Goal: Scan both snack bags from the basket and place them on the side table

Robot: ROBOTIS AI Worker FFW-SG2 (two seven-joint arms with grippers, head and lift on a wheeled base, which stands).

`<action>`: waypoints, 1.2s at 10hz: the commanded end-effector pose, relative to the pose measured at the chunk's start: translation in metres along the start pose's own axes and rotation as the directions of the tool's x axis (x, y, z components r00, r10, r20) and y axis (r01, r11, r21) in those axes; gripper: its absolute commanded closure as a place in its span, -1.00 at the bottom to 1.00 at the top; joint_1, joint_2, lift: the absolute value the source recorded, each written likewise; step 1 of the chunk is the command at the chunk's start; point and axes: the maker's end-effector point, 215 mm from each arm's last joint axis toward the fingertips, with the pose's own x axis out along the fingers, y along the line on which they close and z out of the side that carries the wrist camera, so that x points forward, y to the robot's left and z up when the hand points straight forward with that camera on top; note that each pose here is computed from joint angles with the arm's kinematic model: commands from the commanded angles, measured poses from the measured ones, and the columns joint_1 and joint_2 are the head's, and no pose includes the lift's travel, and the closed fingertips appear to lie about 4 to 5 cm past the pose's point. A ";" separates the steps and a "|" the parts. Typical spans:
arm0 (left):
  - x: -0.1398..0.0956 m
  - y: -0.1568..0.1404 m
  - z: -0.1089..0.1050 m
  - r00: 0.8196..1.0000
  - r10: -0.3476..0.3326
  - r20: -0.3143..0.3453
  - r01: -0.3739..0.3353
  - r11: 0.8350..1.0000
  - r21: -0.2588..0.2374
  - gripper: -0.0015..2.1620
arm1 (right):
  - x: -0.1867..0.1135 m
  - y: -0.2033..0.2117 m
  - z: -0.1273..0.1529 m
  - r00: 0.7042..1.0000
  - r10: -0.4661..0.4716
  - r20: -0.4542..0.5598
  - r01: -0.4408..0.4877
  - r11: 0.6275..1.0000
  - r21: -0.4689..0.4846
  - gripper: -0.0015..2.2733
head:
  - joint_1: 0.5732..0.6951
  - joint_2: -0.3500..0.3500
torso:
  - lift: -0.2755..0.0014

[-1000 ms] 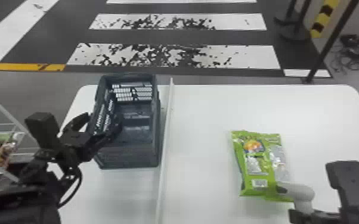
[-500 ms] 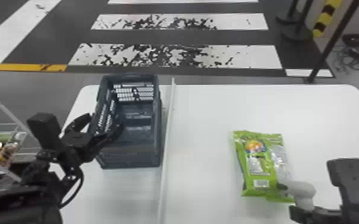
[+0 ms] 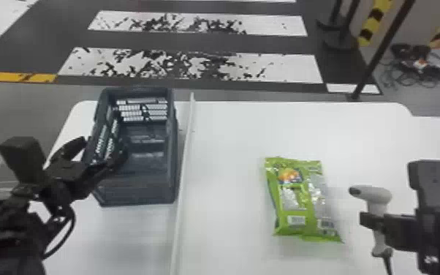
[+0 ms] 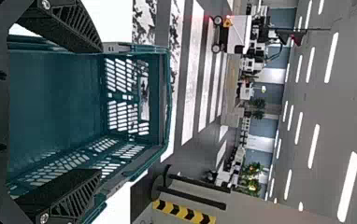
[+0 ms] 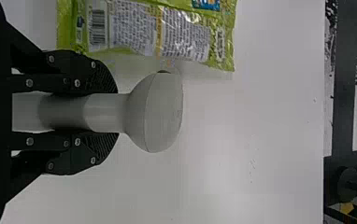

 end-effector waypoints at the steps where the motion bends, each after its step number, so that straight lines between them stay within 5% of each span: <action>1: 0.000 0.001 0.000 1.000 0.001 0.000 -0.001 1.000 0.000 -0.92 | 0.019 -0.024 0.022 0.998 -0.031 0.055 0.031 1.000 0.003 0.98 | 1.00 -0.15 | 0.45; 5: -0.003 0.002 -0.002 1.000 0.004 -0.005 -0.004 1.000 -0.001 -0.92 | 0.060 -0.074 0.057 0.989 -0.110 0.095 0.114 0.992 -0.047 0.98 | 1.00 -0.36 | 0.45; 12: -0.003 0.000 -0.002 1.000 0.000 -0.009 0.000 1.000 0.001 -0.92 | 0.101 -0.094 0.047 0.990 -0.136 0.047 0.140 0.985 -0.102 0.97 | 1.00 -0.50 | 0.45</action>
